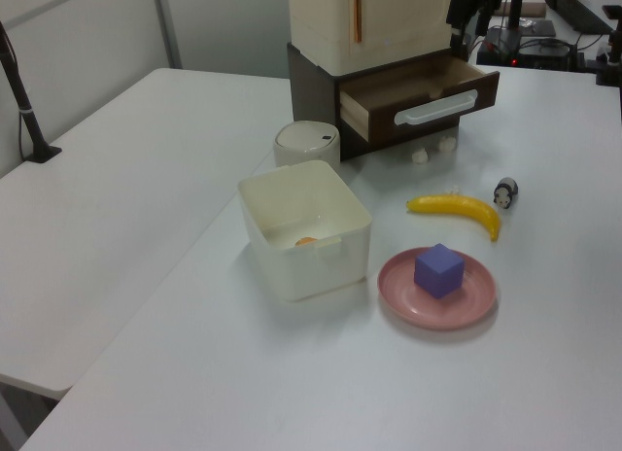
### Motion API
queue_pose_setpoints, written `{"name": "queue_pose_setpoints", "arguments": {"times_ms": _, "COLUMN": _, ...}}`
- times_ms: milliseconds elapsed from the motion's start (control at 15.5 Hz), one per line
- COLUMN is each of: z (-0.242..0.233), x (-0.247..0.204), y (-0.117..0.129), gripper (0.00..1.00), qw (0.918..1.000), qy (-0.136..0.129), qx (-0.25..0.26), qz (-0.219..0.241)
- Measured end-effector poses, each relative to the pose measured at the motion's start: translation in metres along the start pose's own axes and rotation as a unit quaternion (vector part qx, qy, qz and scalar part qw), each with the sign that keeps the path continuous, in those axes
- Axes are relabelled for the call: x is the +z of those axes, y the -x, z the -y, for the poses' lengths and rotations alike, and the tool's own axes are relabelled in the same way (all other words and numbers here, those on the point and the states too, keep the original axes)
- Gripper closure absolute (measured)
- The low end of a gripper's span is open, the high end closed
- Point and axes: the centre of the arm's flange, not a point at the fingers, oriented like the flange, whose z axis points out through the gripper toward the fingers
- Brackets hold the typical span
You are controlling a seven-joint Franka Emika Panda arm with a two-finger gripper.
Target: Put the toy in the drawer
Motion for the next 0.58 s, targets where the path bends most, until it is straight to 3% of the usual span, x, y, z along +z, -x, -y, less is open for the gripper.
{"name": "queue_pose_setpoints", "arguments": {"times_ms": 580, "z": 0.0042, "x": 0.0004, "y": 0.0007, "gripper": 0.00, "qw": 1.0000, "qy": 0.000, "qx": -0.005, "qz": 0.000}}
